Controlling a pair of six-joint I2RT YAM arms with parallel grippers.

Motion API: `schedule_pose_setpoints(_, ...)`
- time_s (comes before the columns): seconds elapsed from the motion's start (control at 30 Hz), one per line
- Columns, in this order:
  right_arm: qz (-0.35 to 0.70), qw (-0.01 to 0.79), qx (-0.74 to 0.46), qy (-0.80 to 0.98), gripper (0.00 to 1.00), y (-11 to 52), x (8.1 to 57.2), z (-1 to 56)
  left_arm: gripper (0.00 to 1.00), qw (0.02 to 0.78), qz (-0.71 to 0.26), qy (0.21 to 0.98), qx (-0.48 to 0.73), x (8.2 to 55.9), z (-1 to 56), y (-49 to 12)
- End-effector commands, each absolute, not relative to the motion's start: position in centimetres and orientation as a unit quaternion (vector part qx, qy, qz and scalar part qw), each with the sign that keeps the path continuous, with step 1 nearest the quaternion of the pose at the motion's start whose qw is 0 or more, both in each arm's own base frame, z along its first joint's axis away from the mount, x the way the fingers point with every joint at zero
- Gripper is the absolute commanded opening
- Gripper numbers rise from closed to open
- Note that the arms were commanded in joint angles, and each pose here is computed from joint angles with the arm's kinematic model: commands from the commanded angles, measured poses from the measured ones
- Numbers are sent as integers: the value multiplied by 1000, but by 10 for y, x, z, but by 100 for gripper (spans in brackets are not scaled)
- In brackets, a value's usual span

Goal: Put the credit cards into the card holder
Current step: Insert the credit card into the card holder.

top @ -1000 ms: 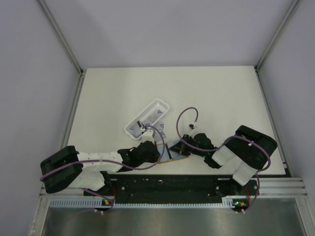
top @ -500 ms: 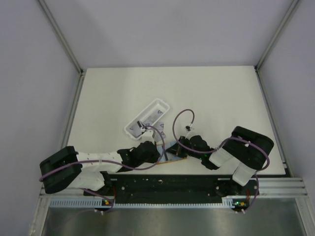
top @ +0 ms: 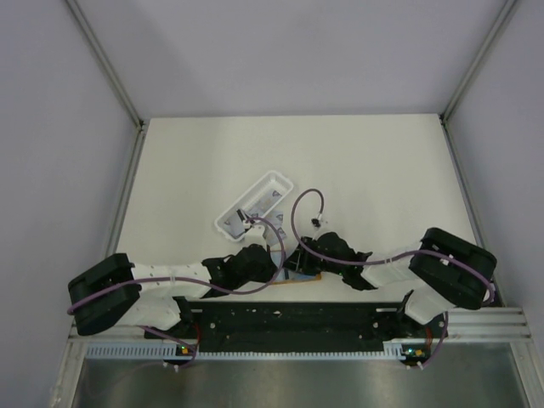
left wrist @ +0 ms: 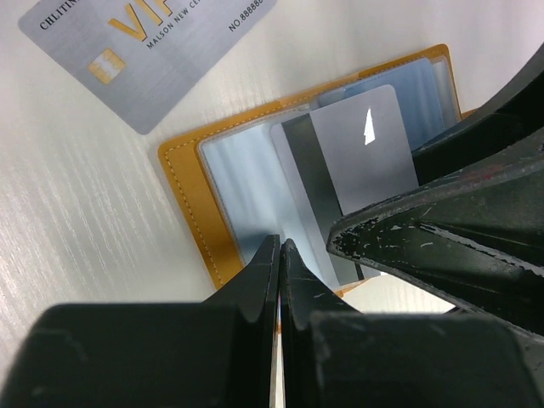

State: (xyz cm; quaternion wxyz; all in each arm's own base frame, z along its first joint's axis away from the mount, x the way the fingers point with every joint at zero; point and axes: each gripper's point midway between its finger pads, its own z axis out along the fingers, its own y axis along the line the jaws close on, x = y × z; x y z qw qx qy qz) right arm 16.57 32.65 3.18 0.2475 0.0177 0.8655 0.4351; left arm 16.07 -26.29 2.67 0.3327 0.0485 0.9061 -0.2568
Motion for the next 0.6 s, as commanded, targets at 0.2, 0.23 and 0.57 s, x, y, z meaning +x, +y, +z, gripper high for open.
schedule_pose_setpoints(0.2, 333, 294, -17, 896, 36, 304, 177, 44, 0, 330, -251, 909, 46, 158, 21, -256)
schedule_pose_setpoints(0.23, 326, 298, -17, 897, 37, 302, 179, 45, 0, 330, -252, 909, 47, 158, 22, -256)
schedule_pose_setpoints(0.57, 290, 306, -18, 907, 35, 287, 181, 41, 0, 329, -250, 909, 46, 157, 20, -254)
